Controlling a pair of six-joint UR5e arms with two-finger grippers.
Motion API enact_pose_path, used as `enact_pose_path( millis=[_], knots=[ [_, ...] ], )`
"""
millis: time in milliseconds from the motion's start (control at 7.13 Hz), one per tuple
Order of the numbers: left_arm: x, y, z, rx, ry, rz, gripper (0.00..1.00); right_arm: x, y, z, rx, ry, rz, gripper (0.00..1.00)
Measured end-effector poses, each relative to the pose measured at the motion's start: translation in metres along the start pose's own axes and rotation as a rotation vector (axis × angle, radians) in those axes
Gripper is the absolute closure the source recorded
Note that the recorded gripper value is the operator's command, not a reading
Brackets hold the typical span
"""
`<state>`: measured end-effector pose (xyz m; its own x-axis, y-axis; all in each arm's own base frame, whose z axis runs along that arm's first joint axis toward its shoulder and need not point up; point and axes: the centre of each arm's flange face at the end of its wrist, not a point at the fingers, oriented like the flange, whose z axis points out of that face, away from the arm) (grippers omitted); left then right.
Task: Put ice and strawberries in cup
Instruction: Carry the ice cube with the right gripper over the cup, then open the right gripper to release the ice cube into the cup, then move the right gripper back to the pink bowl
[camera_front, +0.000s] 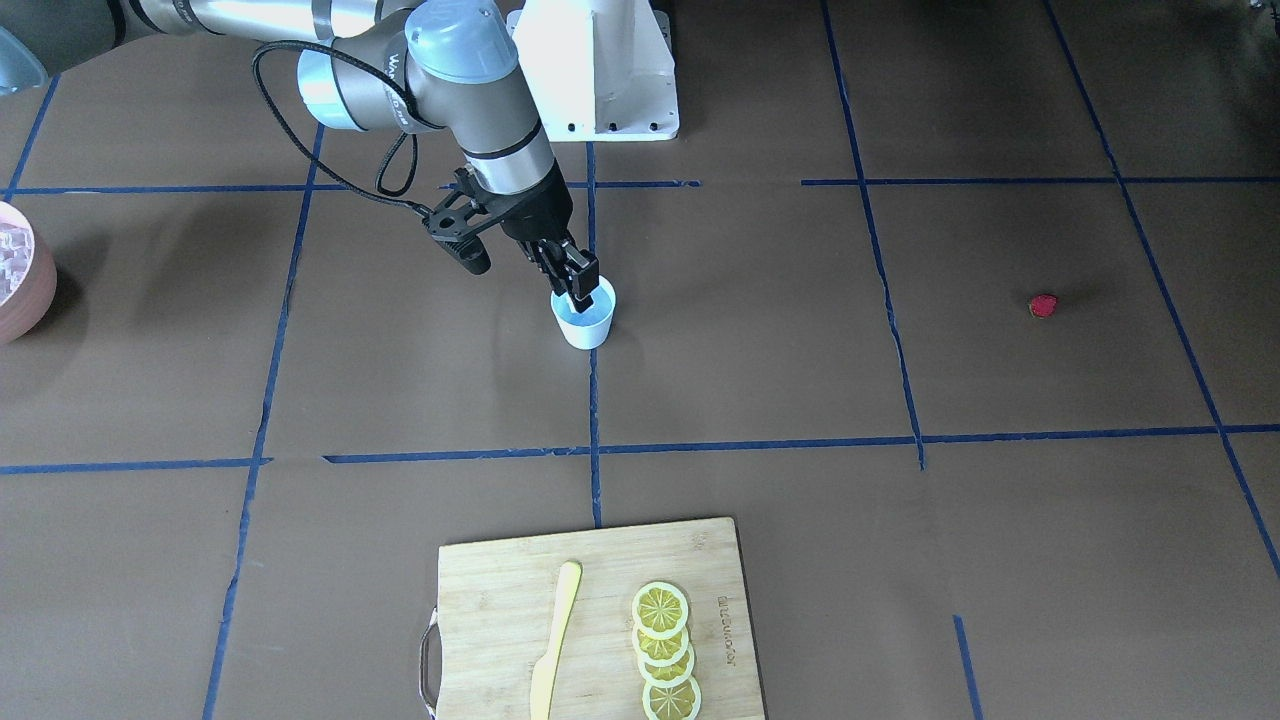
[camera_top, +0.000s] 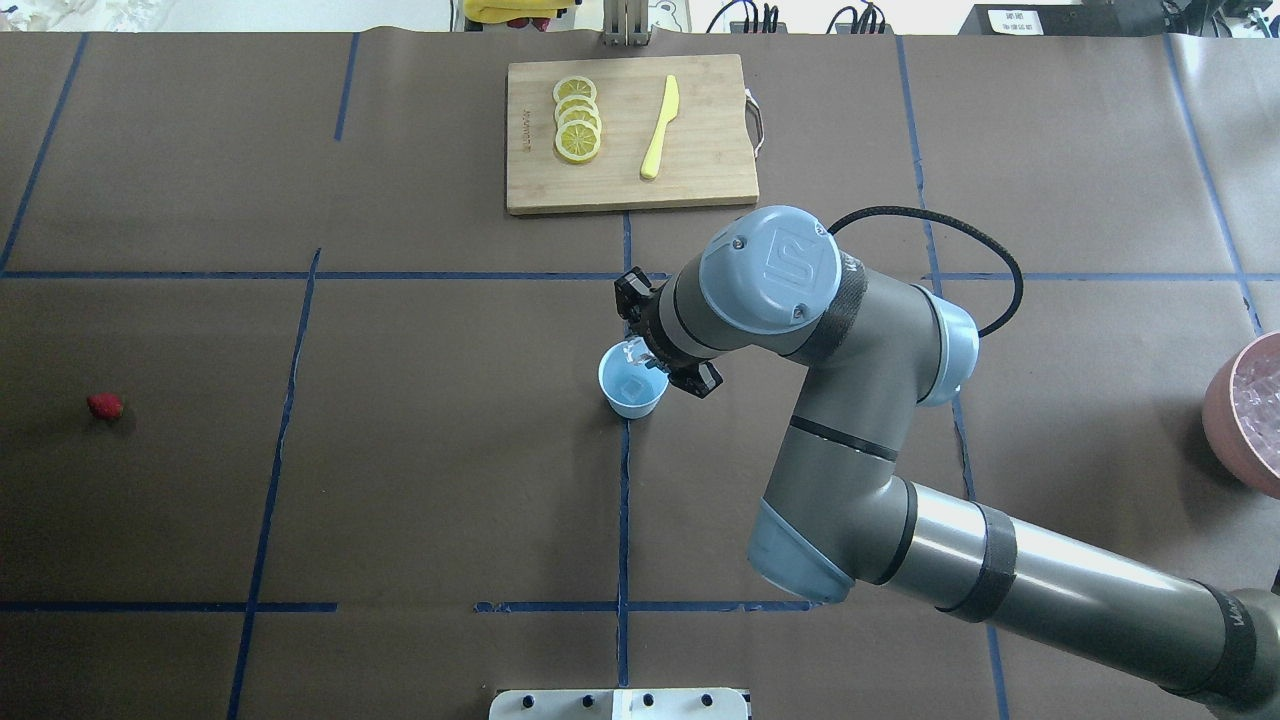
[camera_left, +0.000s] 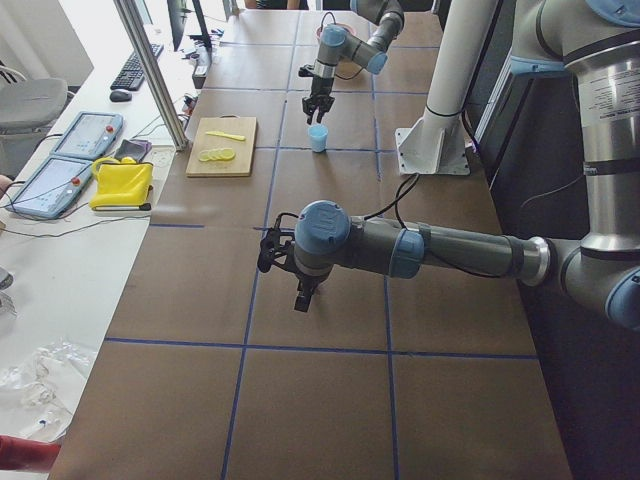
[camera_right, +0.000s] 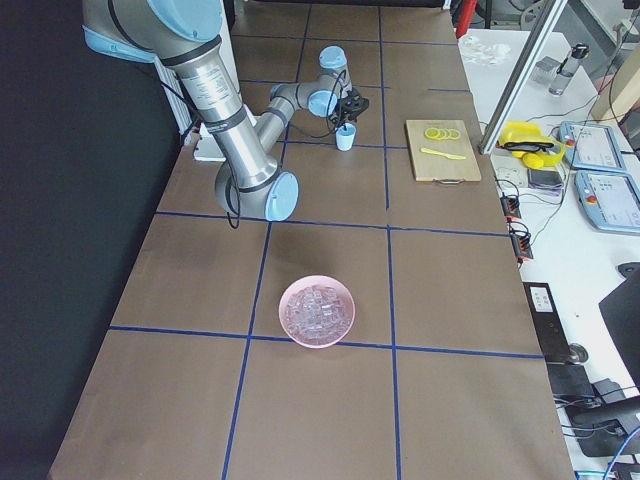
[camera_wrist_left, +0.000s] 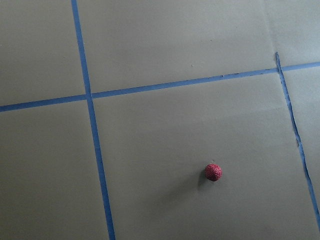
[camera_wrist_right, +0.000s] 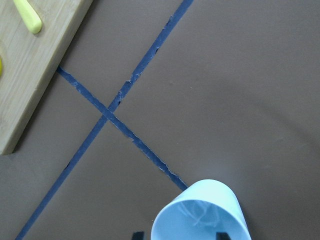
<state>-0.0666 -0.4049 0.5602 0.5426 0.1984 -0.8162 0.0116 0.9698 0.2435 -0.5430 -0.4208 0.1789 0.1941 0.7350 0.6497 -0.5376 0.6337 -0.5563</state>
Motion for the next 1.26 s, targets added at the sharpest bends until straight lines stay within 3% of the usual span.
enact_pose_path(
  millis=[281, 561, 842, 1263],
  knots=[
    [0.002, 0.0, -0.001, 0.002, 0.0, 0.001, 0.0, 0.003, 0.0, -0.002, 0.018, -0.013, 0.01, 0.0],
    [0.003, -0.002, -0.001, 0.003, 0.0, 0.005, 0.0, 0.021, -0.051, -0.031, -0.021, 0.012, -0.053, 0.0],
    [0.001, -0.003, 0.0, 0.002, -0.001, 0.009, 0.0, 0.06, -0.17, -0.07, -0.058, 0.085, -0.167, 0.0],
    [-0.001, -0.001, 0.001, -0.003, 0.0, -0.002, 0.0, 0.194, -0.329, -0.14, -0.014, 0.19, -0.494, 0.0]
  ],
)
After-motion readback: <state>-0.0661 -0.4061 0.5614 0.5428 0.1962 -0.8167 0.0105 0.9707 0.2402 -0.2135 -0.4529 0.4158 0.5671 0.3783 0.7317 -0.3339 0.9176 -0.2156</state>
